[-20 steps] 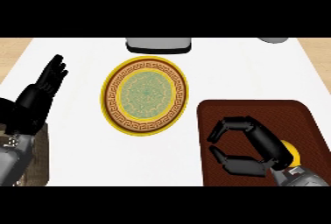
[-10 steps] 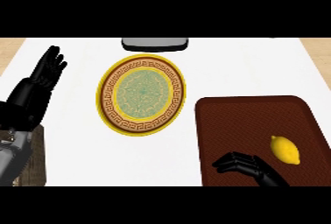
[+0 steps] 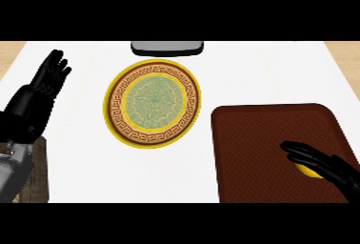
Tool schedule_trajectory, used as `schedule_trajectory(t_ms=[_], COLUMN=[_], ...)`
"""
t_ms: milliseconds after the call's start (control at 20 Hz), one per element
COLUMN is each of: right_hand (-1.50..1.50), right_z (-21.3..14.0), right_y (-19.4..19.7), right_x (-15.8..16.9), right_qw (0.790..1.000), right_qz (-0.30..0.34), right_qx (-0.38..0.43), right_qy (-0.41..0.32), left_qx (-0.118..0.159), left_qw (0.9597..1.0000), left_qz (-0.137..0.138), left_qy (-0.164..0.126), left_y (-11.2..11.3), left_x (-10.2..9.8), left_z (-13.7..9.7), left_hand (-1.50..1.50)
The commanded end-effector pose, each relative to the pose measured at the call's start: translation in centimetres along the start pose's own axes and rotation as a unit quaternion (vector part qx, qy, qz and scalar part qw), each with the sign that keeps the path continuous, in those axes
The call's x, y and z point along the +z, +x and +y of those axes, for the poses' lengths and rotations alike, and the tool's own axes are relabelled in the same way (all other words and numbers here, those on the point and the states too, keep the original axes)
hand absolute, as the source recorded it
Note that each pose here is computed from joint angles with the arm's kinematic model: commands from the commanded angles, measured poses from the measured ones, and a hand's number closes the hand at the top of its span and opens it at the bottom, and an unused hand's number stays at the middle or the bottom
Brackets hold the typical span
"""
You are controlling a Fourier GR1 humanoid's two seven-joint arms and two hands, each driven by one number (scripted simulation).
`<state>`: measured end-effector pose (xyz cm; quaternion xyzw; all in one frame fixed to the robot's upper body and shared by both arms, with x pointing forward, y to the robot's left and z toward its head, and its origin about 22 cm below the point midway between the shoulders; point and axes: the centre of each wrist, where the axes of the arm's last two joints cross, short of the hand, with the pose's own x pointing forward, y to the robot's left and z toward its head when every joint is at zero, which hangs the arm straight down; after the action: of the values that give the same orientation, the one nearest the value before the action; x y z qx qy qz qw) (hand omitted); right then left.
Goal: Pick the lemon from the tray and place it in the plate
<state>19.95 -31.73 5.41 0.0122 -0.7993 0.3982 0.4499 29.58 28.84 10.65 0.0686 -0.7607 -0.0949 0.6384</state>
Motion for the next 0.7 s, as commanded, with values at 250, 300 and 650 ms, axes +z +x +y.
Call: schedule_trajectory(t_ms=[250,300,650], right_hand=[-1.5,-1.5,-1.5], right_z=[-7.9,-8.6,-6.0], right_y=[5.3,5.9,7.8], right_x=[-1.6,-1.7,-2.7], right_qw=[0.946,0.934,0.875], right_qz=[0.18,0.202,0.289], right_qx=[0.23,0.245,0.281], right_qy=[0.141,0.163,0.27], left_qx=[-0.002,-0.004,-0.003], left_qw=[0.9999,1.0,0.9999], left_qz=[0.0,-0.005,0.001], left_qy=[-0.012,-0.004,-0.014], left_y=[-0.5,0.4,-0.8], left_x=[0.1,-0.1,1.1], left_z=[-0.6,0.1,-1.0], left_hand=[0.0,0.0,0.0])
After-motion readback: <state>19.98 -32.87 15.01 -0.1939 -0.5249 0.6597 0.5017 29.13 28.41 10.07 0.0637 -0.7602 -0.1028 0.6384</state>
